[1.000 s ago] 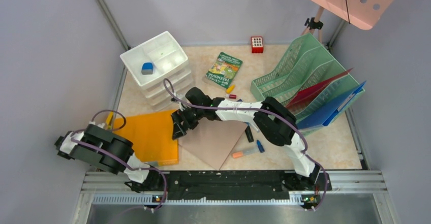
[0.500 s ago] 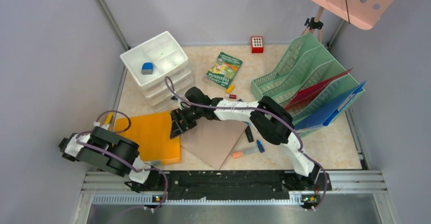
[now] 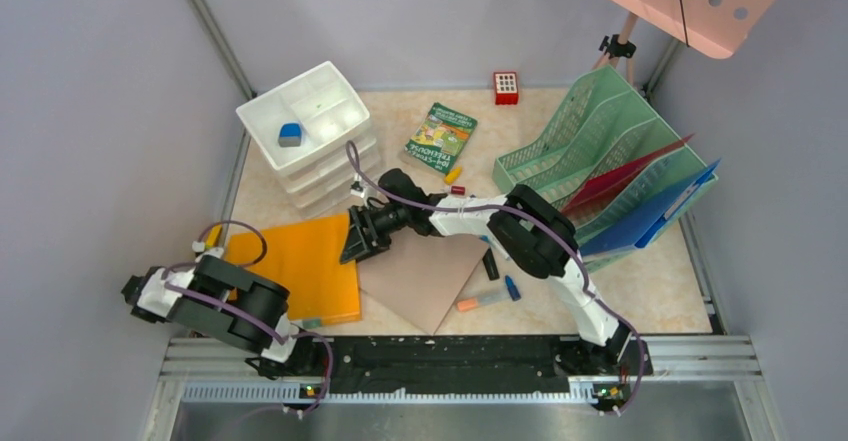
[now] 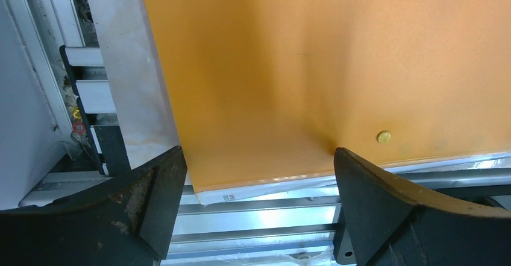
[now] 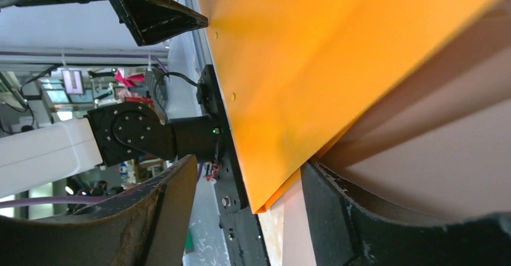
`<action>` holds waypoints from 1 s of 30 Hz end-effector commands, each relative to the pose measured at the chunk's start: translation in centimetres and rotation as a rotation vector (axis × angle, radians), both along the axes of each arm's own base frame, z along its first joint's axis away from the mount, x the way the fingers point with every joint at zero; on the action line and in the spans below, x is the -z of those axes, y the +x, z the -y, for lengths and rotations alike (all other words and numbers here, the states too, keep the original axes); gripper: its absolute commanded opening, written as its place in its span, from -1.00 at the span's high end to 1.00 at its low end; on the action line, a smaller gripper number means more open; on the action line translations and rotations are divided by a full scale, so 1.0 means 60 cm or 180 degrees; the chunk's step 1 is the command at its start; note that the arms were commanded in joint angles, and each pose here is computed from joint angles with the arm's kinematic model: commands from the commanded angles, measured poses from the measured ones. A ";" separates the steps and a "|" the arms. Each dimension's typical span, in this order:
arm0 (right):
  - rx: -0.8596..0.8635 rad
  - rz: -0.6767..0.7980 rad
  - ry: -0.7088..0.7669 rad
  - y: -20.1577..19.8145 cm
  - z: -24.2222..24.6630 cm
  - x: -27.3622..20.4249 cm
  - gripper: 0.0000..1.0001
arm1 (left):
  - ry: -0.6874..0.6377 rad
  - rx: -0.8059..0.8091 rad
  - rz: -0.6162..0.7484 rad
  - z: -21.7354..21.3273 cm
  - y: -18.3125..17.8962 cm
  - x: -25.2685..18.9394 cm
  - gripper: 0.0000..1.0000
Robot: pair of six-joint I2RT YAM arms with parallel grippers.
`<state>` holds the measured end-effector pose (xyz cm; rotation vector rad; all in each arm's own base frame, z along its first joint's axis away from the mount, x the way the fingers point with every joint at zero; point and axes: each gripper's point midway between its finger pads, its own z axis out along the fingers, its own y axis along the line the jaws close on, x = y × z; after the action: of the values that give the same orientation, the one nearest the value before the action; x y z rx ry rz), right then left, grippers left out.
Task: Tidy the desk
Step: Move the folder to the center of the board.
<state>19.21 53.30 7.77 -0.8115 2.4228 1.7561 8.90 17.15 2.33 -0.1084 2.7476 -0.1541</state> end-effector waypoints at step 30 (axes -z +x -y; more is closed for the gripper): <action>-0.0259 0.0002 0.0609 -0.016 0.014 -0.092 1.00 | -0.0278 0.0233 0.0419 0.055 0.026 -0.085 -0.87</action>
<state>17.82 52.51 7.30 -0.8354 2.4293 1.9054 9.22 17.14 4.94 -0.0234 2.7145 -0.1076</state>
